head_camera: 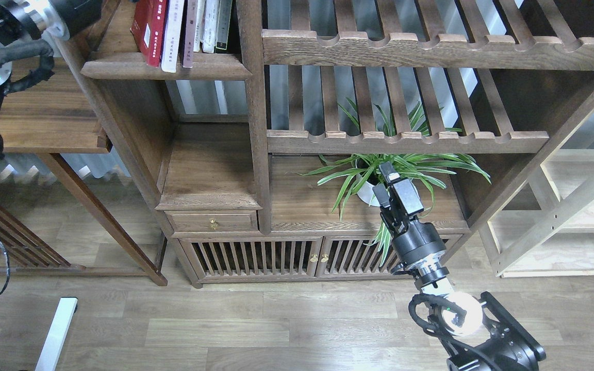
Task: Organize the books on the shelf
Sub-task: 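Press the red book upright into the top shelf with the left gripper, then lower the left gripper away from the top shelf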
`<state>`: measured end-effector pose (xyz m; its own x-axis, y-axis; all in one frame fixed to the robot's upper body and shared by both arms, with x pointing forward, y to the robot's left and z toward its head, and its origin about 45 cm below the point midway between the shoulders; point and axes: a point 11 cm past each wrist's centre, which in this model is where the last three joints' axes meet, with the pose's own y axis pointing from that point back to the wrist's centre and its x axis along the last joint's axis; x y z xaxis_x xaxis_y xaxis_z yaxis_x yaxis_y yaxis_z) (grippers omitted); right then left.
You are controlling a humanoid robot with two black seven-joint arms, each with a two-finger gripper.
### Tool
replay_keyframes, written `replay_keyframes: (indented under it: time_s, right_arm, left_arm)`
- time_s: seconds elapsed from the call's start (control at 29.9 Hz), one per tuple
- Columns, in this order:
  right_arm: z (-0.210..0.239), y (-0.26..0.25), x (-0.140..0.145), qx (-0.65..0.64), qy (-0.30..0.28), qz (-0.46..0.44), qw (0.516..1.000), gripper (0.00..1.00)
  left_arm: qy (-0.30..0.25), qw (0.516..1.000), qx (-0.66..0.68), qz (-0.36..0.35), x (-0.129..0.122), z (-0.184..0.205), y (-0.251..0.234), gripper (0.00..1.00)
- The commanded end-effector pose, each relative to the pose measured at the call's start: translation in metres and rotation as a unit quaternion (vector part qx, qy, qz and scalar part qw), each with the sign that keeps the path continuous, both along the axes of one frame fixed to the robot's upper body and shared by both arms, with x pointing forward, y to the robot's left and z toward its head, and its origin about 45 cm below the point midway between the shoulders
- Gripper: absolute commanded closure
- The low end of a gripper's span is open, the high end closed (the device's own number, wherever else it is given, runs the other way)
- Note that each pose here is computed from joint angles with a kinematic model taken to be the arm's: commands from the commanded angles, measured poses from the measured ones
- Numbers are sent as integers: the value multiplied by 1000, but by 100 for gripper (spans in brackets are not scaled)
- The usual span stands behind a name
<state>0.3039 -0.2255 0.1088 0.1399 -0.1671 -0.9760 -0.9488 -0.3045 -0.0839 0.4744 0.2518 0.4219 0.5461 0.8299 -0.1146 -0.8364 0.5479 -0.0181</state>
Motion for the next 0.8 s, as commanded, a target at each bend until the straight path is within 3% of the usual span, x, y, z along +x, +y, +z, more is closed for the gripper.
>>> replay_keyframes:
  time_s: [0.0,0.17,0.3,0.6,0.77]
  right_arm:
    - [4,1,1,0,-6,3,1000,1]
    - [16,0,2,-2,-23,10,1000,1]
    - [30,4,6,3,-43,16,999,1]
    - [38,6,7,-1,-57,23,998,1]
    - [43,7,8,-1,-64,27,998,1]
  left_arm:
    - [-7,1000,-15,0,-10,-2,7,28]
    - [-33,999,-30,-11,-25,10,7,27]
    - [-37,998,-50,-24,-33,9,4,11]
    - [-21,992,-105,-61,-60,-21,-12,4]
    - [-22,981,-146,-123,-77,-34,-27,4]
